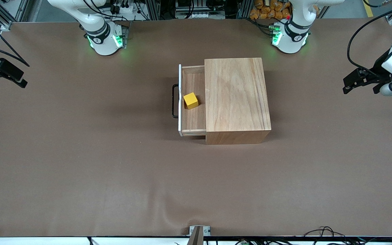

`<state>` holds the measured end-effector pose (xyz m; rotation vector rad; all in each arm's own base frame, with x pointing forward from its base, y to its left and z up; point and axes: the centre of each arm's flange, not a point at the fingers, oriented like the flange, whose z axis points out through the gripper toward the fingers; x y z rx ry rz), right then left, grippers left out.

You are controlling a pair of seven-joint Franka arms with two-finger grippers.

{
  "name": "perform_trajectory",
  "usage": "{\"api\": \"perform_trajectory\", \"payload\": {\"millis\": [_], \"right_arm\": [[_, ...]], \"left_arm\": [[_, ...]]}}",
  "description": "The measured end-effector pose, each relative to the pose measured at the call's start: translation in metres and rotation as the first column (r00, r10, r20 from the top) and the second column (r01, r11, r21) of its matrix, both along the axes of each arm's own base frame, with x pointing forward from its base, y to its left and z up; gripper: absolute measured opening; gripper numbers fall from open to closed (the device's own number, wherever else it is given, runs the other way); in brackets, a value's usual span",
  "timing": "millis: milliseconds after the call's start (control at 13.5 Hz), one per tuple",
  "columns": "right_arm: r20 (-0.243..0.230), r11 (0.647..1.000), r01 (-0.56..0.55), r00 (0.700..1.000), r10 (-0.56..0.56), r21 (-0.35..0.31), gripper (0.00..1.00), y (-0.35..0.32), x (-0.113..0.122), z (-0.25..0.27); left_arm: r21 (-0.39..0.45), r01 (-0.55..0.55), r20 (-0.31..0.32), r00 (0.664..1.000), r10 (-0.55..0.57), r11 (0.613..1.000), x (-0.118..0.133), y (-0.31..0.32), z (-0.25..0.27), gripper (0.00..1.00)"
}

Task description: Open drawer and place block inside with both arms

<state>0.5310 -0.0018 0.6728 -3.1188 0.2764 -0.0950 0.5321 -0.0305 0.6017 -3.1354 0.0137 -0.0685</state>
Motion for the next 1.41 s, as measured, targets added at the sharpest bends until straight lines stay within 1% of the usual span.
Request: {"api": "perform_trajectory", "payload": {"millis": [370,444,667,1037,1407], "right_arm": [[0.001,1.000,-0.013,1.000,0.013,-0.001,1.00,0.001,0.000,0.000],[0.000,1.000,-0.027,1.000,0.027,-0.002,1.00,0.002,0.000,0.000],[-0.005,0.993,-0.122,0.993,0.122,-0.007,1.00,0.004,-0.001,0.000],[-0.012,0.986,-0.167,0.986,0.167,-0.008,1.00,0.005,-0.001,-0.001],[-0.022,0.985,-0.171,0.985,0.171,-0.007,1.00,0.005,-0.002,-0.002]], "left_arm": [[0.004,0.019,-0.043,0.999,-0.018,1.000,-0.007,-0.009,0.007,1.00],[0.004,0.020,-0.046,0.999,-0.020,1.000,-0.008,-0.010,0.008,1.00],[0.005,0.019,-0.060,0.998,-0.019,1.000,-0.009,-0.010,0.008,1.00],[0.005,0.012,-0.059,0.998,-0.012,1.000,-0.010,-0.009,0.014,1.00],[0.005,0.001,-0.060,0.998,-0.001,1.000,-0.012,-0.009,0.022,1.00]]}}
